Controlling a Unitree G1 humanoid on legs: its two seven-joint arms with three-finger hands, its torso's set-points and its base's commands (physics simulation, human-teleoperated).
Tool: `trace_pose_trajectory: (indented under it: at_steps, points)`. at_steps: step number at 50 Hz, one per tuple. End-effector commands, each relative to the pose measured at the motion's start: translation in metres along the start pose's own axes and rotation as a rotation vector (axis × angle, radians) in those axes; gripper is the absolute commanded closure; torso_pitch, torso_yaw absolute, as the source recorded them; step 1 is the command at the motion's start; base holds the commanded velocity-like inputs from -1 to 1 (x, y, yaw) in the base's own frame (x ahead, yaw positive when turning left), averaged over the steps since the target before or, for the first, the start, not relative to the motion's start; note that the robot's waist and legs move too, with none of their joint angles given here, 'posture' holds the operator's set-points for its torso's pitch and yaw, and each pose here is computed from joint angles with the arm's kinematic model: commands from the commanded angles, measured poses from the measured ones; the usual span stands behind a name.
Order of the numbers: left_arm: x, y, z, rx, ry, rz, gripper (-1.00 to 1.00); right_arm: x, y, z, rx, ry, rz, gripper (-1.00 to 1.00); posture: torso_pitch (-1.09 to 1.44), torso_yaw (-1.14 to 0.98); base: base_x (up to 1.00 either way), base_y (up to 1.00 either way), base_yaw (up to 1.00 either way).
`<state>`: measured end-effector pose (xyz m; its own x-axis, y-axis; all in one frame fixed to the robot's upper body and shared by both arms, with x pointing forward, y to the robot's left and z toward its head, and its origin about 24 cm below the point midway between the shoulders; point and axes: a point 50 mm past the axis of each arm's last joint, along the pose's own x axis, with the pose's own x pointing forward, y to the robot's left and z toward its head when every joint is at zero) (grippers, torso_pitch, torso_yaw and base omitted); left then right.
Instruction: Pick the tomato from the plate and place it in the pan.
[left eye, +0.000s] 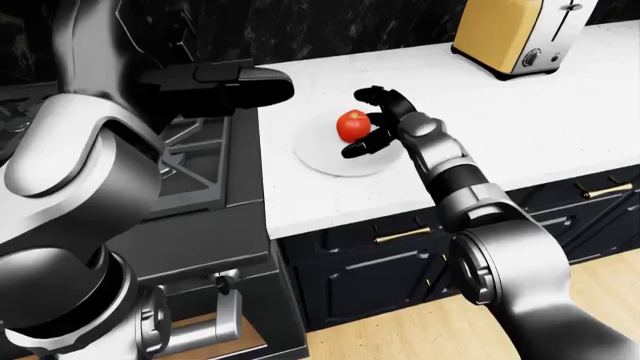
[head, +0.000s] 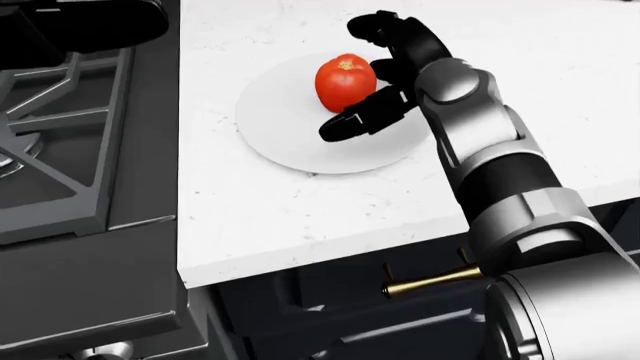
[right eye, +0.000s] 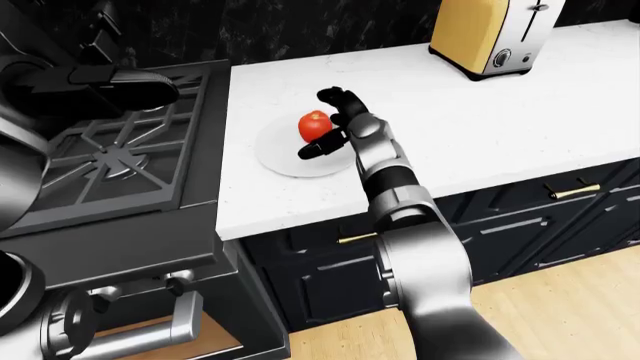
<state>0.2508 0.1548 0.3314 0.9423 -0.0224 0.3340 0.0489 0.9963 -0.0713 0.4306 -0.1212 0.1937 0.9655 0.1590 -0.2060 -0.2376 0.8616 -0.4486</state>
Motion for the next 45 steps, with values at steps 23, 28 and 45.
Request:
trace_pose_trajectory:
  at_steps: [23,28,45]
  points:
    - [-0.0023,0.0010,0.0137,-0.015,-0.068,0.005,-1.00,-0.0026,-0.0079,0.0316,-0.044,-0.106,-0.054,-0.51,0.00,0.00,0.00,0.00,0.00]
    - [-0.0024,0.0012,0.0143,-0.015,-0.070,0.005,-1.00,-0.0029,-0.0085,0.0335,-0.052,-0.107,-0.056,-0.30,0.00,0.00,0.00,0.00,0.00]
    - [-0.0023,0.0004,0.0155,-0.018,-0.073,0.002,-1.00,-0.0031,-0.0089,0.0355,-0.059,-0.112,-0.059,-0.14,0.00,0.00,0.00,0.00,0.00]
